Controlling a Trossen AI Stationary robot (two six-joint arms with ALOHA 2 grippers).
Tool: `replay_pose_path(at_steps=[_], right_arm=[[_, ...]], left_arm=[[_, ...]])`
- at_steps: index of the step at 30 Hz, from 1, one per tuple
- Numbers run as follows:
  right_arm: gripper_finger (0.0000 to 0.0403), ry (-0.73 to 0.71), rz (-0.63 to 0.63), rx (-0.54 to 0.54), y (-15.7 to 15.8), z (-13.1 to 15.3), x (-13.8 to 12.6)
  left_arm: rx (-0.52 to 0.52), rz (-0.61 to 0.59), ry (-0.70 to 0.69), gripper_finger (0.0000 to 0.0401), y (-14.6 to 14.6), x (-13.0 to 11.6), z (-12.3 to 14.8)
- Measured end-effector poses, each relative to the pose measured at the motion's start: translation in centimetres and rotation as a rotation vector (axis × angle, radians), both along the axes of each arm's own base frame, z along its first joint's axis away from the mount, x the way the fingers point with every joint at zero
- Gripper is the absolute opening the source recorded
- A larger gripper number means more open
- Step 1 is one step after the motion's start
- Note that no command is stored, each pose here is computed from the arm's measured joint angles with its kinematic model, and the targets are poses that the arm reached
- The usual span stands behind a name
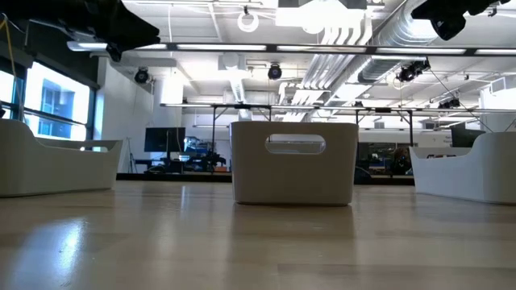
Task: Pick & Place First Aid Supplies
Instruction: Return to Home Position
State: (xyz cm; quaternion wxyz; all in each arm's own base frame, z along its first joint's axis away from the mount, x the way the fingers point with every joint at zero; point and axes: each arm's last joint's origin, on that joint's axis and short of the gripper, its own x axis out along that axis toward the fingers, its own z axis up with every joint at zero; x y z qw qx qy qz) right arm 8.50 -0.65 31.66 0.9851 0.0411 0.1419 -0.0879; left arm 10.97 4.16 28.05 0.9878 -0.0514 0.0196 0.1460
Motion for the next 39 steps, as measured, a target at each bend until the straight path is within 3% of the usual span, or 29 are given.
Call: replay_pose_path(at_steps=[7, 13, 20, 25, 31, 39], right_arm=[[0.0002, 0.044, 0.061, 0.020, 0.2, -0.4, -0.2], [0.0002, 0.014, 0.083, 0.002, 0.3, -0.2, -0.8], [0.0002, -0.023, 0.073, -0.004, 0.3, 0.0, -1.6], [0.0002, -0.021, 0.070, -0.002, 0.2, -0.1, -1.7], [0.0001, -0.044, 0.117, 0.010, 0.4, -0.1, -1.8], [0.0001, -0.189, 0.135, 0.027, 0.5, -4.4, -2.1]], left_arm=[[-0.002, 0.000, 0.004, 0.0120, 0.0, 0.1, -0.2], [-0.047, 0.022, 0.007, 0.0120, 0.1, 0.2, -2.5], [-0.056, -0.033, 0.013, 0.0120, 0.1, 0.4, -3.9], [-0.039, -0.134, 0.060, 0.0120, -0.2, 0.6, -4.3], [-0.020, -0.120, 0.065, 0.0120, -0.1, 0.5, -4.3], [-0.011, -0.133, 0.065, 0.0120, -0.2, 0.5, -4.3]])
